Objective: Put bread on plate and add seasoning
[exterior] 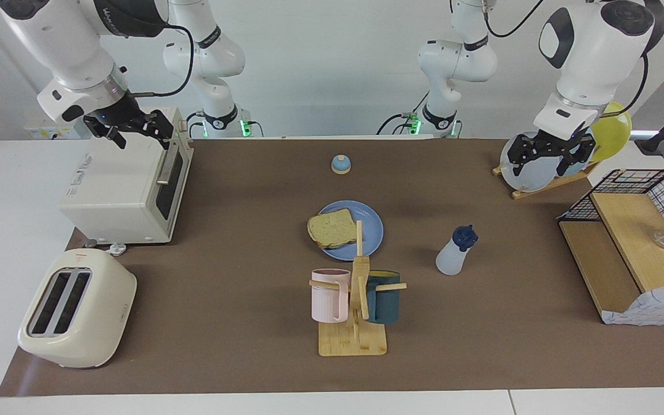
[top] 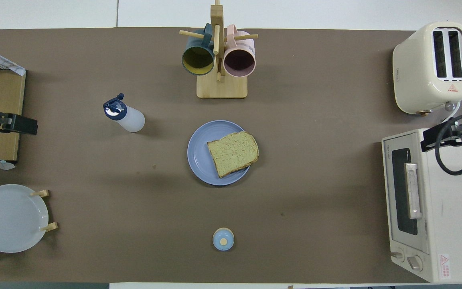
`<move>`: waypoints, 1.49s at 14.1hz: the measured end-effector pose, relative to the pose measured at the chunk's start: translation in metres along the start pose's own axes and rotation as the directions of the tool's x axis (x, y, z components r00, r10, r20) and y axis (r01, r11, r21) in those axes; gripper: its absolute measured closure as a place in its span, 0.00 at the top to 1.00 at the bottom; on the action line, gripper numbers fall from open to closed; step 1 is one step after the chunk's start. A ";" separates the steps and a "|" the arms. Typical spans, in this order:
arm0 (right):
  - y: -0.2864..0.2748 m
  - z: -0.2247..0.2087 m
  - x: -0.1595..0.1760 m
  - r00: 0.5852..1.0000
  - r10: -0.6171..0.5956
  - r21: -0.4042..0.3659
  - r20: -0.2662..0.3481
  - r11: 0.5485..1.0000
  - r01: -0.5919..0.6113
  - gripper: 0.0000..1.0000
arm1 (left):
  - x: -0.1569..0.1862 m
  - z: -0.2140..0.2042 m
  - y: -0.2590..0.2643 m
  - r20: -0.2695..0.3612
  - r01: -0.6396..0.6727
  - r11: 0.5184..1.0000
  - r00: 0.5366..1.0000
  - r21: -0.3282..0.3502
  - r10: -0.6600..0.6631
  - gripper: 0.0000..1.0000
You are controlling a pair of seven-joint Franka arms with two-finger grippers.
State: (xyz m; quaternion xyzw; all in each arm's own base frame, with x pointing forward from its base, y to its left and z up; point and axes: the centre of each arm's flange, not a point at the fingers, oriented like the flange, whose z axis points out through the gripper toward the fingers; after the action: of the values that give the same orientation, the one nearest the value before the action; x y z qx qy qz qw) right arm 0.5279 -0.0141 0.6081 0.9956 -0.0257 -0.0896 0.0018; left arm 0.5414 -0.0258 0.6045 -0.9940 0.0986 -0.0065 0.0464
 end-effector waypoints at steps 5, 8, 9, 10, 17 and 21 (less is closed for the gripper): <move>0.000 0.000 0.000 1.000 0.000 0.000 0.000 1.000 0.000 1.00 | -0.007 -0.002 -0.025 0.011 -0.022 0.999 1.000 -0.036 0.023 1.00; 0.000 0.000 0.000 1.000 0.000 0.000 0.000 1.000 0.000 1.00 | -0.006 -0.008 -0.016 -0.004 -0.034 0.998 0.999 -0.051 0.034 1.00; 0.000 0.000 0.000 1.000 0.000 0.000 0.000 1.000 0.000 1.00 | -0.005 -0.009 -0.013 -0.008 -0.037 0.998 0.999 -0.057 0.036 1.00; 0.000 0.000 0.000 1.000 0.000 0.000 0.000 1.000 0.000 1.00 | -0.005 -0.010 -0.012 -0.011 -0.037 0.997 0.999 -0.063 0.036 1.00; 0.000 0.000 0.000 1.000 0.000 0.000 0.000 1.000 0.000 1.00 | -0.012 -0.018 -0.014 0.029 -0.025 0.995 0.999 -0.097 0.028 1.00; 0.000 0.000 0.000 1.000 0.000 0.000 0.000 1.000 0.000 1.00 | -0.016 -0.033 -0.007 0.063 0.017 0.986 0.998 -0.164 -0.007 1.00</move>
State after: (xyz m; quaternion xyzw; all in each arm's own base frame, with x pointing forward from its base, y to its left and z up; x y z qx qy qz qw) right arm 0.5279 -0.0141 0.6081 0.9956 -0.0257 -0.0896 0.0018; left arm 0.5263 -0.0193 0.6383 -0.9947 0.0915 0.0323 -0.0330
